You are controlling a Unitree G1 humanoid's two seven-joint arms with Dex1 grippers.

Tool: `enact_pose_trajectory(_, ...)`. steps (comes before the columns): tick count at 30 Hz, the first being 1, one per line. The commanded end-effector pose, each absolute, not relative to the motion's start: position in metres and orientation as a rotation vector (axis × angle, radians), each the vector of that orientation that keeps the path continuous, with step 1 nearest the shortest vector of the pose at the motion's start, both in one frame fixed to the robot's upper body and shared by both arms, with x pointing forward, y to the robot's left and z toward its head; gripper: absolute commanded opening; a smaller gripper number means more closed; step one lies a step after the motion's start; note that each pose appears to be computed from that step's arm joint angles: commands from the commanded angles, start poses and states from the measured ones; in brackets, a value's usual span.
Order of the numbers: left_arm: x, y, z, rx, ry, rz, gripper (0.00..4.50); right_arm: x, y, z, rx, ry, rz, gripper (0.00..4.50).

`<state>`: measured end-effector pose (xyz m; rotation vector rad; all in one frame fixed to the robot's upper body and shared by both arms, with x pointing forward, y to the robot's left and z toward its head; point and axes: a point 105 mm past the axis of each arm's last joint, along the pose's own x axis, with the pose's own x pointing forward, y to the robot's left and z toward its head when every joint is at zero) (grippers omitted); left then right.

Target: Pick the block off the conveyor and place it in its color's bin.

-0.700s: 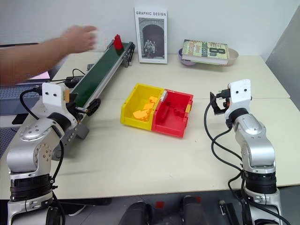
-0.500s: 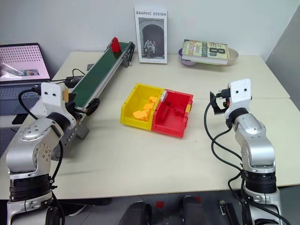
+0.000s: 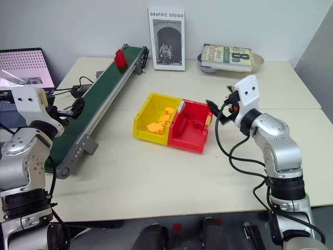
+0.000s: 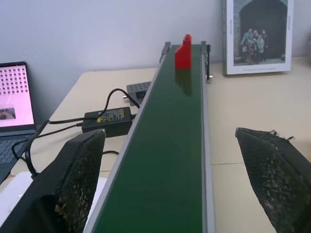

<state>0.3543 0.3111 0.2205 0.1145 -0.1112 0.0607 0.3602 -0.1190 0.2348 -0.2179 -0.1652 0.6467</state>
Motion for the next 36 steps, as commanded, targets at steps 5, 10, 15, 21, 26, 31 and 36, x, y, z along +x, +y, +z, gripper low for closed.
enact_pose_trajectory(5,0.353,0.32,0.233,0.108,-0.152,0.07,4.47,0.331,-0.082,0.253,-0.19,-0.239,0.895,4.5)
enact_pose_trajectory(10,0.358,0.321,0.224,0.091,-0.114,0.031,4.47,0.308,-0.066,0.256,-0.193,-0.222,1.089,4.5)
enact_pose_trajectory(15,0.364,0.328,0.221,0.067,-0.093,0.015,4.47,0.289,-0.059,0.26,-0.175,-0.202,1.216,4.5)
enact_pose_trajectory(21,0.372,0.32,0.217,0.093,-0.069,-0.049,4.47,0.28,-0.052,0.263,-0.184,-0.196,1.27,4.5)
enact_pose_trajectory(26,0.375,0.32,0.216,0.084,-0.069,-0.052,4.47,0.28,-0.051,0.264,-0.202,-0.206,1.256,4.5)
enact_pose_trajectory(31,0.374,0.323,0.212,0.086,-0.056,-0.044,4.47,0.279,-0.053,0.264,-0.208,-0.204,1.243,4.5)
enact_pose_trajectory(36,0.377,0.323,0.209,0.09,-0.043,-0.038,4.47,0.278,-0.054,0.265,-0.214,-0.206,1.238,4.5)
